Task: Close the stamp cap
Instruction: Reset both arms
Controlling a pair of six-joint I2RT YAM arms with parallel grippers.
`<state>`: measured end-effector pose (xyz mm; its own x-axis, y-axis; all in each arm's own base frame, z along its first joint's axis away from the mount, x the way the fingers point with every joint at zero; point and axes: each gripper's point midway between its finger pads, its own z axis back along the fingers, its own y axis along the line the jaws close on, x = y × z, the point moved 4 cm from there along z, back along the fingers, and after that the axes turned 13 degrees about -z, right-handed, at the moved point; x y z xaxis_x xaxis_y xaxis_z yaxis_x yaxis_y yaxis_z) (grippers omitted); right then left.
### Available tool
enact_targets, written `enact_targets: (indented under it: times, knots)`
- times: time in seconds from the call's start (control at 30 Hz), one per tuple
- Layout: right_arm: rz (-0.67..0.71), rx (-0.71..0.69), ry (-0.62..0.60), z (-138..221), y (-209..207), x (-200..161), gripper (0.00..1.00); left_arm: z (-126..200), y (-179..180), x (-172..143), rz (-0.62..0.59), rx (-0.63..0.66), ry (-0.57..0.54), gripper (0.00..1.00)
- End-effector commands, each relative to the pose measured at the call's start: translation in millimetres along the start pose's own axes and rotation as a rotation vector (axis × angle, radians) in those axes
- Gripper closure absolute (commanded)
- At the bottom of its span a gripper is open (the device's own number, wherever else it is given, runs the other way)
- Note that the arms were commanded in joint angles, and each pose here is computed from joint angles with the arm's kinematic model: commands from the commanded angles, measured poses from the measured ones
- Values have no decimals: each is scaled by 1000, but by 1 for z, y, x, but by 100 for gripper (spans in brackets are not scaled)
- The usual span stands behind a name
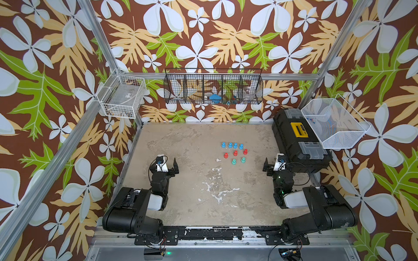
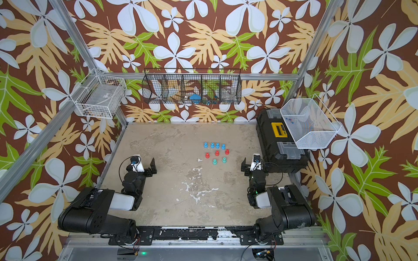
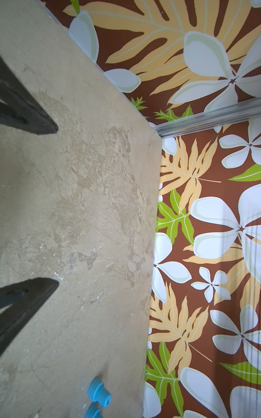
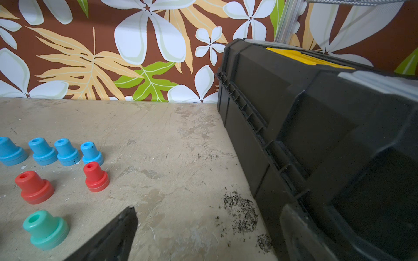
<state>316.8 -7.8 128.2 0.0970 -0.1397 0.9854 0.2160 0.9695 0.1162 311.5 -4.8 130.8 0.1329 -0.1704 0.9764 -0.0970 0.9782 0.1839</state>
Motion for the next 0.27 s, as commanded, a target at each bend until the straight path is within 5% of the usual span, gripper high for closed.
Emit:
enact_targets:
  times: [0.0, 0.23]
  knots:
    - [-14, 6, -8, 0, 1, 2, 0, -1, 1, 7, 4, 9, -31, 0]
    - [-15, 6, -8, 0, 1, 2, 0, -5, 1, 6, 12, -31, -19, 0]
